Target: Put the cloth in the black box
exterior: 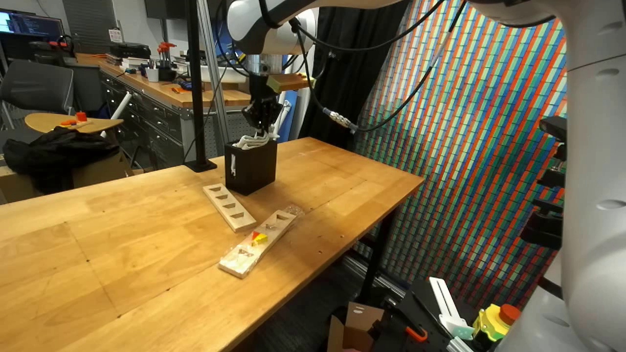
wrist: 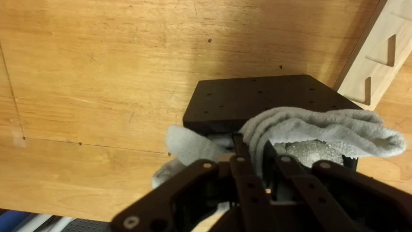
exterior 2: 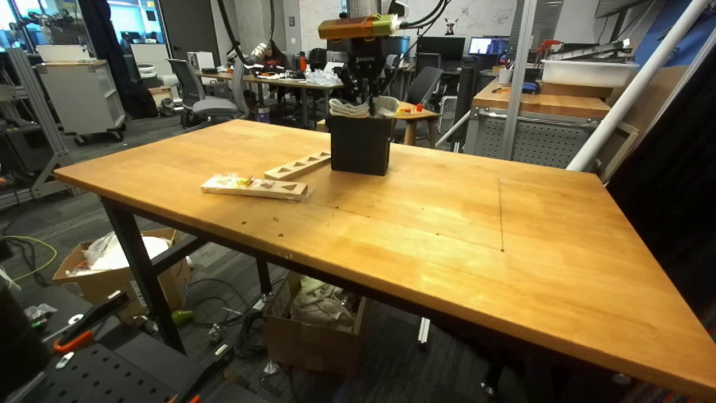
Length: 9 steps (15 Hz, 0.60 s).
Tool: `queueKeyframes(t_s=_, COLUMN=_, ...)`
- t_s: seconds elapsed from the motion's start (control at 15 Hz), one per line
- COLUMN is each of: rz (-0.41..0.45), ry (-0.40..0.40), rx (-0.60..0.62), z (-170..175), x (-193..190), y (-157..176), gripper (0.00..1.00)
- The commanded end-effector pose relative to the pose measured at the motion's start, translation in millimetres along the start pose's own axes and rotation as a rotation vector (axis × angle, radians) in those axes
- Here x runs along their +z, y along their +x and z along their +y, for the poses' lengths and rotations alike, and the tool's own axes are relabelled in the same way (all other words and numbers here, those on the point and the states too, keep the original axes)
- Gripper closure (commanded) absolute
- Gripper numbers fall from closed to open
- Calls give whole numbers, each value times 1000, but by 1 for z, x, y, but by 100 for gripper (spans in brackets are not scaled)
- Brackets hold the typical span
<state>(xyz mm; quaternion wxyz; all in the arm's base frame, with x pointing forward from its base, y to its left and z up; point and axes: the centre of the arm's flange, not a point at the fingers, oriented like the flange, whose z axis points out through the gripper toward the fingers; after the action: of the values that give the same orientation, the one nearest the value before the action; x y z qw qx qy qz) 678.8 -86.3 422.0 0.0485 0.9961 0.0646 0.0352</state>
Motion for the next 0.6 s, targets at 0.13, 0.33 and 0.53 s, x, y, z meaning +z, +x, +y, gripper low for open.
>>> queueKeyframes(t_s=0.13, rz=29, ry=-38, rx=-63, z=-27, x=-17, y=13, gripper=96)
queueKeyframes(t_s=0.33, rz=17, ry=-41, rx=-91, z=-37, x=-12, y=14, gripper=96)
queueKeyframes(t_s=0.53, rz=0, ry=-43, rx=-116, z=-42, x=-4, y=14, gripper=96)
